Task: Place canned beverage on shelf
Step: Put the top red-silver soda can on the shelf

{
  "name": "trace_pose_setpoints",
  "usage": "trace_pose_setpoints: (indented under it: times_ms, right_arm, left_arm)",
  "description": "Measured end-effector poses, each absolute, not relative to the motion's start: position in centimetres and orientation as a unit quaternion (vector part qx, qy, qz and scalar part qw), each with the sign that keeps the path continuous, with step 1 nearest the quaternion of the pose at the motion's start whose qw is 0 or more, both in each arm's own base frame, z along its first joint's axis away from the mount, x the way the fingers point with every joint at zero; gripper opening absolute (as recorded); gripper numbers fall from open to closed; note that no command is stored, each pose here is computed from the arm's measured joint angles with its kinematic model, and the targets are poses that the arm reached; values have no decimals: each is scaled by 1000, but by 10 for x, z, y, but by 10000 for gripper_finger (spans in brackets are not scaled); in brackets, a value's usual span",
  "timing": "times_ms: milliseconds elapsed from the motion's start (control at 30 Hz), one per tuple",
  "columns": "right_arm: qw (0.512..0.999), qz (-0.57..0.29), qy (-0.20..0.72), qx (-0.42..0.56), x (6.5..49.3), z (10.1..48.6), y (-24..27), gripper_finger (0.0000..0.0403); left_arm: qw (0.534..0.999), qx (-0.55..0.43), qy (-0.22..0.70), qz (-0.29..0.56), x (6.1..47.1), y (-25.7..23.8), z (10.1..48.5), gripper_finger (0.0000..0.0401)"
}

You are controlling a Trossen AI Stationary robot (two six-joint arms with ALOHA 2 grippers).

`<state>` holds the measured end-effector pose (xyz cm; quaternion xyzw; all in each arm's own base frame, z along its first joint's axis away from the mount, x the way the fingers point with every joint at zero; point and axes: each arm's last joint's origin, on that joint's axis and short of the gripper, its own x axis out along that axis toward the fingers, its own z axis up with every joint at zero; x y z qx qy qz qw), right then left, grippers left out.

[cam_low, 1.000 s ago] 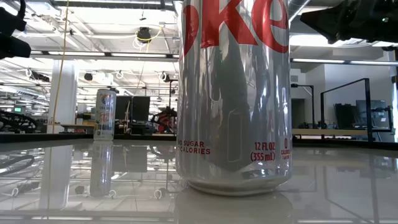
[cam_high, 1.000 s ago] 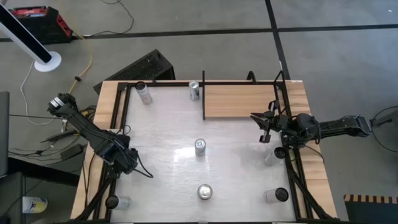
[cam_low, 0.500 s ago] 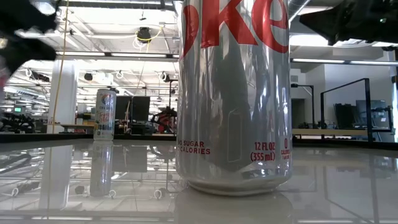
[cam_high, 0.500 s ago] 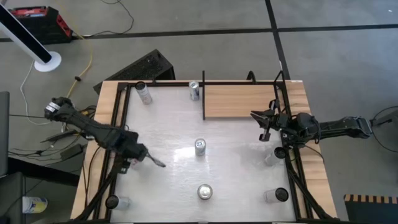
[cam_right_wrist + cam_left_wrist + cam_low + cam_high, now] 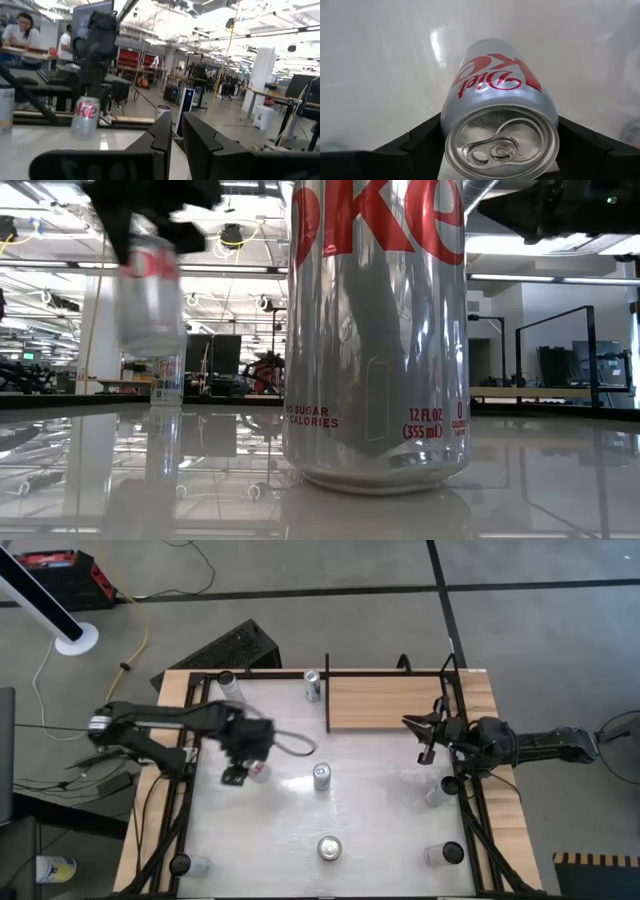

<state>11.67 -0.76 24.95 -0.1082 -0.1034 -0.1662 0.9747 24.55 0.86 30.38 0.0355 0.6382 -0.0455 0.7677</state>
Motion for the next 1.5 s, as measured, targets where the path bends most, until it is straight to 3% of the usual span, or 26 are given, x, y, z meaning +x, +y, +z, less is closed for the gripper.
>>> trace_pose_setpoints:
  times_ms: [200,467,767,1100,1500]
  right_arm:
    - [982,-162,-49,-80,116,259,-9,71]
    - [987,-145,19,-66,112,264,-6,71]
    - [987,-136,49,-70,111,260,-5,71]
    - [987,-136,53,-60,111,259,-5,71]
    - [988,-136,56,-55,111,258,-5,71]
  left_arm:
    - [743,58,665,-44,292,44,296,285]
    - [720,66,688,-64,320,71,267,285]
    - [713,62,695,-65,322,76,260,287]
    - [723,33,686,-74,323,75,260,321]
    - [714,26,697,-55,319,75,263,322]
